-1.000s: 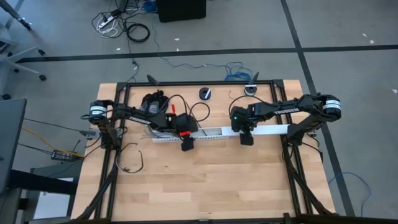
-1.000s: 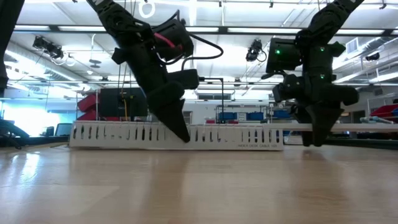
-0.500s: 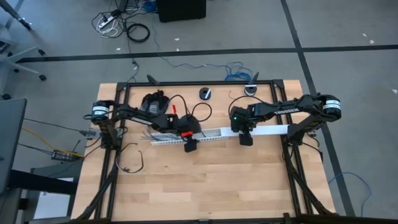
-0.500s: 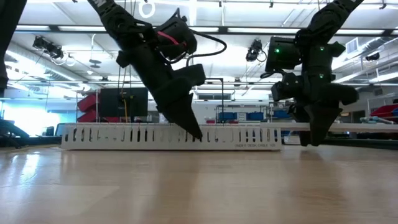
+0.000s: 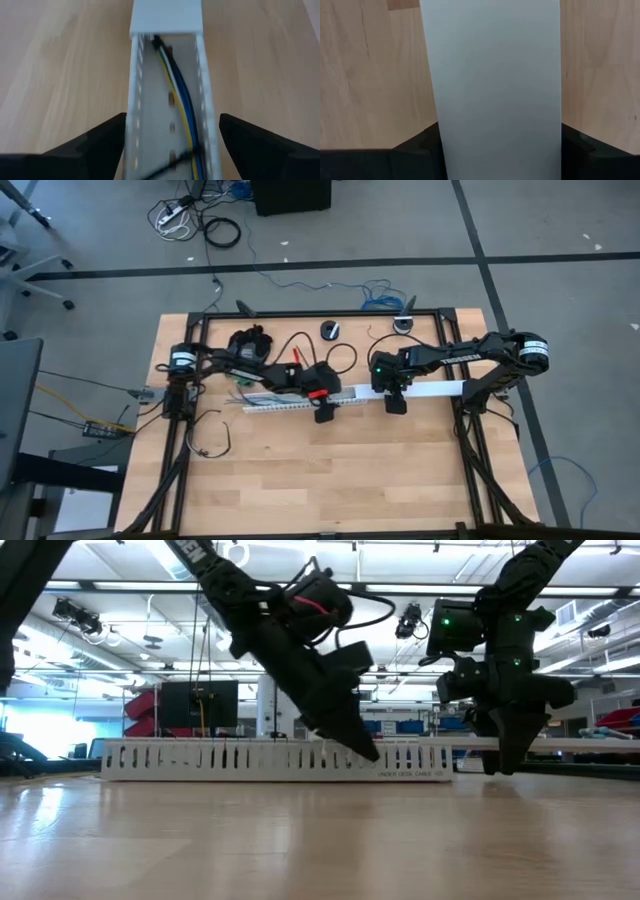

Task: Ziptie cables
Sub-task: Close the white cable duct

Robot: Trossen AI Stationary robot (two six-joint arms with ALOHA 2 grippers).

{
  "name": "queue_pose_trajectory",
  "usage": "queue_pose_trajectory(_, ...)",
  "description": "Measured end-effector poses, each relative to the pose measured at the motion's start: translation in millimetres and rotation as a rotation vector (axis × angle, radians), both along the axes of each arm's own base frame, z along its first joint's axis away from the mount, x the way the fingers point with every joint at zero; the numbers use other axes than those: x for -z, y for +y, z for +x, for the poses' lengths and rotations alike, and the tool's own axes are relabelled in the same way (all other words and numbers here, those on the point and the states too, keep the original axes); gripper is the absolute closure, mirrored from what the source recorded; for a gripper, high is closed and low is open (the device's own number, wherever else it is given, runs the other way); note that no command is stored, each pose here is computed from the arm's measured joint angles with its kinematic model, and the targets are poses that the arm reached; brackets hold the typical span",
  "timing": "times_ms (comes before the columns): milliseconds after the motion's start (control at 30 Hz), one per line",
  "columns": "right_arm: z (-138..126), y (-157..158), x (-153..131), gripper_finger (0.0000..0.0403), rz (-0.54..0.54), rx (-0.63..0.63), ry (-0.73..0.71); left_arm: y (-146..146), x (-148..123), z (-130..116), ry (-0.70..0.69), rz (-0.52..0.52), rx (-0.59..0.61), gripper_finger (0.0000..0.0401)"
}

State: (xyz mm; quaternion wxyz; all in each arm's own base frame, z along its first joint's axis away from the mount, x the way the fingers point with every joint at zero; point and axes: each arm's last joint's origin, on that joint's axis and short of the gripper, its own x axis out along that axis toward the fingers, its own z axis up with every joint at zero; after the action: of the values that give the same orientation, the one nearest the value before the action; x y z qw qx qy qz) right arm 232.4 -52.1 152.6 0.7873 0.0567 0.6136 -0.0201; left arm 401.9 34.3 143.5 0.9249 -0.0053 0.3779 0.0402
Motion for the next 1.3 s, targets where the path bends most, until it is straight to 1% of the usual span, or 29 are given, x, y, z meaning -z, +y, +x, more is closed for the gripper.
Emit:
queue_pose_trajectory(200,-0.2,0.0,0.0,0.0174,0.000,0.000,0.002,1.9,-1.0,22.0,-0.031,0.005,0.001,0.0091)
queue_pose_trajectory(367,-0.2,-0.1,0.0,0.0174,-0.001,-0.001,0.002,2.9,-1.3,33.5,-0.045,0.007,0.002,0.0091)
queue_pose_trajectory(567,-0.3,0.0,0.1,0.0174,-0.001,-0.003,0.003,3.0,-0.8,33.9,-0.044,0.012,0.001,0.0094)
queue_pose_trajectory(900,0.0,-0.1,0.0,0.0174,-0.001,-0.006,0.000,3.1,-1.9,34.8,-0.058,0.020,0.006,0.0123)
queue_pose_trajectory(1300,0.3,-0.1,-0.1,0.0174,-0.002,-0.006,-0.004,3.4,-2.9,35.3,-0.067,0.033,0.009,0.0144)
